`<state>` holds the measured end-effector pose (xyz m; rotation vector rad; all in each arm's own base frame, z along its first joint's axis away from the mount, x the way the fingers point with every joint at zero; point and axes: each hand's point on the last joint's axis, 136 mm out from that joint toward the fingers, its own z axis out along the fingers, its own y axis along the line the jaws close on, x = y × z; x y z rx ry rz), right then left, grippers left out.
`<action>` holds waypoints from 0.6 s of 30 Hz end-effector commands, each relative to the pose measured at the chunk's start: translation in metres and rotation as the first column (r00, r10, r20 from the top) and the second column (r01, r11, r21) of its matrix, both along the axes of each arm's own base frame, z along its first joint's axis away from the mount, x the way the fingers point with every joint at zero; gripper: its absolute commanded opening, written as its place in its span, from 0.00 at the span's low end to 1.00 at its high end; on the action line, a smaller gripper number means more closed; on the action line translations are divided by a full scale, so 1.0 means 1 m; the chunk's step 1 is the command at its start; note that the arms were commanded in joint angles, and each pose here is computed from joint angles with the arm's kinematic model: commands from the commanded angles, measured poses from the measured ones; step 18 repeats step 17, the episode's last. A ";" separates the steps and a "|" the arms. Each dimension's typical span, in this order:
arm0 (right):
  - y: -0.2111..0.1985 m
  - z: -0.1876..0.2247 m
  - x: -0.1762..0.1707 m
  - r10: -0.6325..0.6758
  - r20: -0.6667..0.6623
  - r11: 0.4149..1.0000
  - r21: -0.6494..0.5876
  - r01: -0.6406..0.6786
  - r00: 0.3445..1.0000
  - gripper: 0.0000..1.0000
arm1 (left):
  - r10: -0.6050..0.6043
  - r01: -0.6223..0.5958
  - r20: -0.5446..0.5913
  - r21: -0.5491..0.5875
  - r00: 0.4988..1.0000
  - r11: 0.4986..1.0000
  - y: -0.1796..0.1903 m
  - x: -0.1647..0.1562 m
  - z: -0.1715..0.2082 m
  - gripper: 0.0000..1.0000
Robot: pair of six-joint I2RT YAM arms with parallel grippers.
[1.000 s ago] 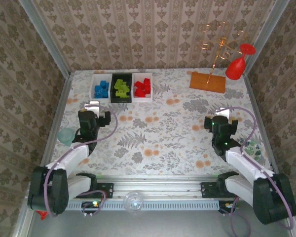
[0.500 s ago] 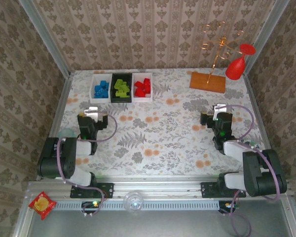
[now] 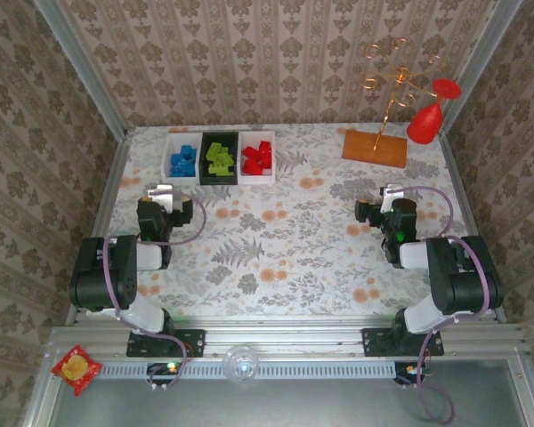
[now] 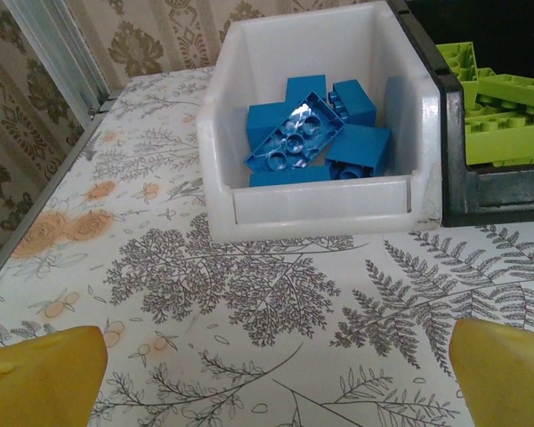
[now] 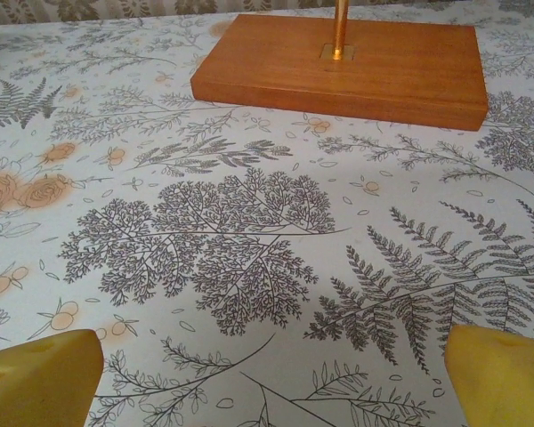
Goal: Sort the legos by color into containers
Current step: Reset both arms
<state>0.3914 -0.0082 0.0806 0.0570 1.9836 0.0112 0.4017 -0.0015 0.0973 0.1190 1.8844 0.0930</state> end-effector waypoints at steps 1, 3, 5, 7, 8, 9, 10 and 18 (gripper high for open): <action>0.004 0.017 0.009 0.011 0.061 1.000 0.007 -0.011 0.998 1.00 | 0.019 -0.019 -0.005 -0.031 1.000 0.999 0.003 -0.002 0.000 1.00; 0.006 0.017 0.009 0.012 0.056 1.000 -0.005 -0.012 0.998 1.00 | 0.016 -0.016 -0.007 -0.026 1.000 1.000 0.001 -0.002 0.000 1.00; 0.006 0.017 0.009 0.012 0.054 1.000 -0.006 -0.011 0.998 1.00 | 0.002 -0.002 -0.010 -0.011 1.000 1.000 -0.003 0.000 0.000 1.00; 0.006 0.016 0.009 0.011 0.053 1.000 -0.006 -0.011 0.999 1.00 | 0.002 -0.002 -0.011 -0.011 1.000 1.000 -0.003 -0.001 0.000 1.00; 0.006 0.017 0.009 0.011 0.055 1.000 -0.006 -0.011 0.998 1.00 | 0.001 -0.001 -0.013 -0.011 1.000 1.000 -0.003 -0.001 -0.001 1.00; 0.006 0.017 0.009 0.011 0.054 1.000 -0.006 -0.011 0.998 1.00 | 0.002 -0.002 -0.012 -0.011 1.000 1.000 -0.003 -0.001 -0.001 1.00; 0.006 0.017 0.009 0.011 0.054 1.000 -0.006 -0.011 0.998 1.00 | 0.001 -0.002 -0.012 -0.011 1.000 1.000 -0.003 -0.001 -0.001 1.00; 0.006 0.017 0.009 0.009 0.053 1.000 -0.009 -0.009 0.999 1.00 | 0.001 -0.001 -0.013 -0.011 1.000 1.000 -0.003 -0.001 -0.001 1.00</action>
